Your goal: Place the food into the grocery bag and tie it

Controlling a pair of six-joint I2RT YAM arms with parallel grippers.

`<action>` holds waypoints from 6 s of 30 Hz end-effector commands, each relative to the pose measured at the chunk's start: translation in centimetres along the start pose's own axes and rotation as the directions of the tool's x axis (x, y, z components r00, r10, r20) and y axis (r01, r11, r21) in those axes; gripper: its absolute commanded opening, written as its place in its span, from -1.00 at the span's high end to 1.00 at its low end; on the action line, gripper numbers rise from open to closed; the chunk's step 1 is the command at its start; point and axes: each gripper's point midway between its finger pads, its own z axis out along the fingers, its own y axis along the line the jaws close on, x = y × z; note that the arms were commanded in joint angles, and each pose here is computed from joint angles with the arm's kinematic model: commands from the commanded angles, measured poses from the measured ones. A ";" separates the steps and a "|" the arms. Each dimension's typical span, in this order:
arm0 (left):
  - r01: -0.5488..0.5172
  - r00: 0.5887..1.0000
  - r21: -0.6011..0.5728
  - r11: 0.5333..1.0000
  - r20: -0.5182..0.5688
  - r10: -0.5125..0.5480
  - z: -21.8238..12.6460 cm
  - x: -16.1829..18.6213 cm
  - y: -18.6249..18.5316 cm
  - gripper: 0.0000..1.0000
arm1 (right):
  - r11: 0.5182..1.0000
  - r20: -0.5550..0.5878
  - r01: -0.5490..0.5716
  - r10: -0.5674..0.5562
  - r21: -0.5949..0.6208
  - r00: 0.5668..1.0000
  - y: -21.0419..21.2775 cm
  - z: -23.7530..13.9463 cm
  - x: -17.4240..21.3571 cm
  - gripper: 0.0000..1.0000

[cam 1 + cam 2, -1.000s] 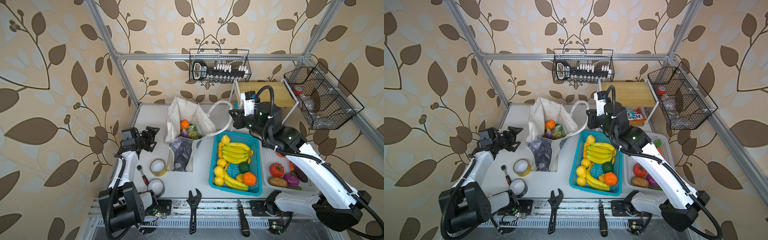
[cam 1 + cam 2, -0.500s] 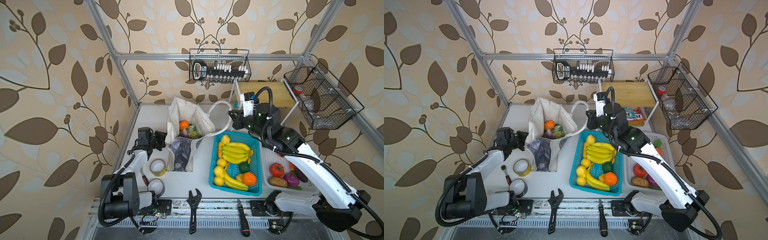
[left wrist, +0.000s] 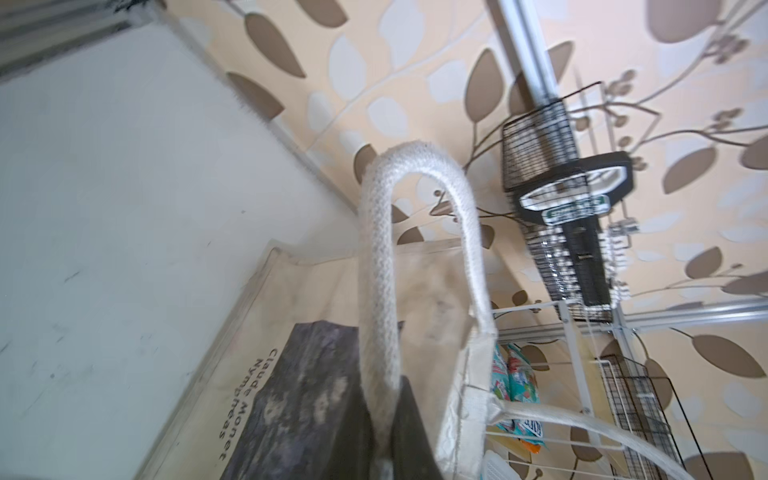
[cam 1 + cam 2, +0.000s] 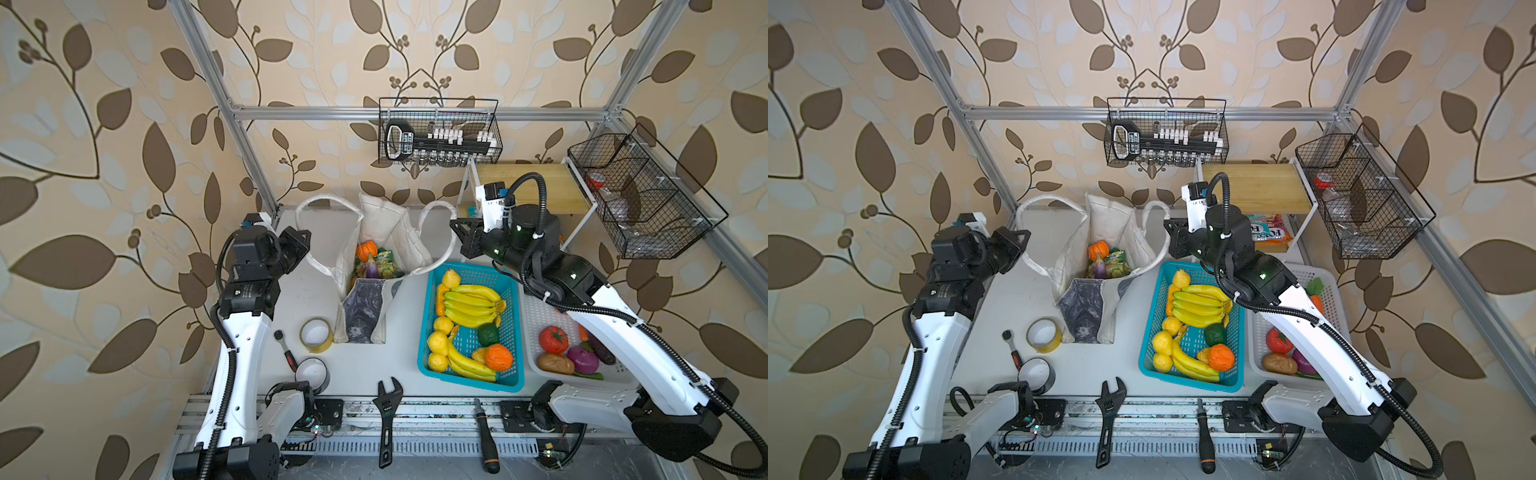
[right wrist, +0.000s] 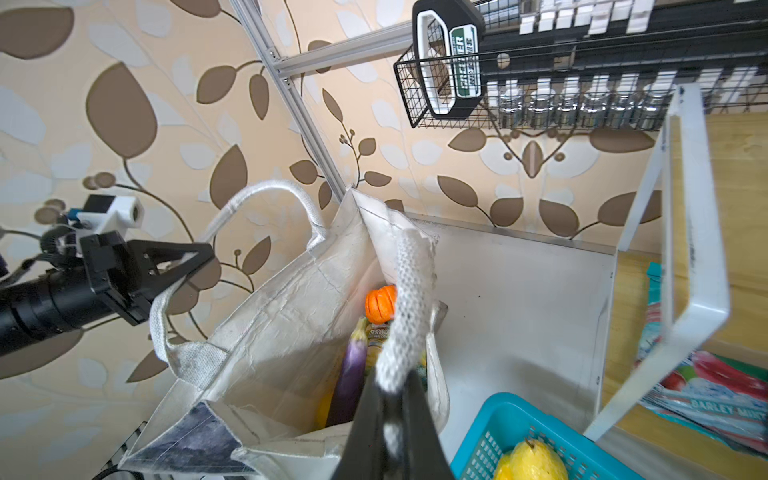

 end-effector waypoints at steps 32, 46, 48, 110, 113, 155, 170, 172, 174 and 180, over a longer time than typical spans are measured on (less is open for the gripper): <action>-0.079 0.955 0.348 0.934 -0.242 0.171 2.4 7.8 -9.5 -0.98 | 0.872 -0.206 -0.299 0.234 -0.387 0.950 12.5 21.6 9.9 1.00; -0.320 0.785 0.350 0.880 -0.422 0.454 2.4 14.1 -14.8 -0.61 | 0.806 -0.230 -0.376 0.301 -0.457 0.925 12.0 21.6 11.8 1.00; -0.350 0.796 0.322 0.880 -0.393 0.461 2.0 13.6 -14.4 -0.66 | 0.802 -0.234 -0.386 0.310 -0.456 0.921 11.8 21.7 11.9 1.00; -0.199 0.852 0.214 0.956 -0.445 0.276 7.9 9.5 -7.1 1.00 | 0.824 -0.121 -0.214 0.177 -0.524 0.977 13.4 18.2 9.3 1.00; -0.203 0.863 0.208 0.957 -0.425 0.275 7.6 9.1 -7.2 1.00 | 0.827 -0.118 -0.217 0.183 -0.519 0.976 13.0 17.7 9.2 0.79; -0.262 0.953 -0.006 0.965 -0.159 0.258 3.8 2.8 -5.3 1.00 | 0.930 -0.783 0.364 -0.191 0.047 0.591 -7.7 7.4 18.4 0.29; -0.194 0.960 0.074 0.978 -0.190 0.205 3.5 3.5 -5.6 1.00 | 0.940 -0.746 0.319 -0.295 -0.116 0.597 -5.4 4.8 17.8 0.37; -0.204 0.960 0.052 0.978 -0.187 0.210 3.3 3.3 -5.2 1.00 | 0.967 -0.690 0.235 -0.233 -0.094 0.685 -5.3 4.7 15.7 0.33; -0.210 0.962 0.028 0.977 -0.171 0.211 3.2 3.0 -4.7 1.00 | 0.971 -0.609 0.222 -0.227 -0.085 0.760 -4.7 5.0 13.6 0.25; -0.143 0.964 0.118 0.983 -0.207 0.165 3.5 4.3 -5.7 1.00 | 0.991 -0.393 0.052 -0.095 -0.120 0.915 -1.9 6.4 8.3 -0.10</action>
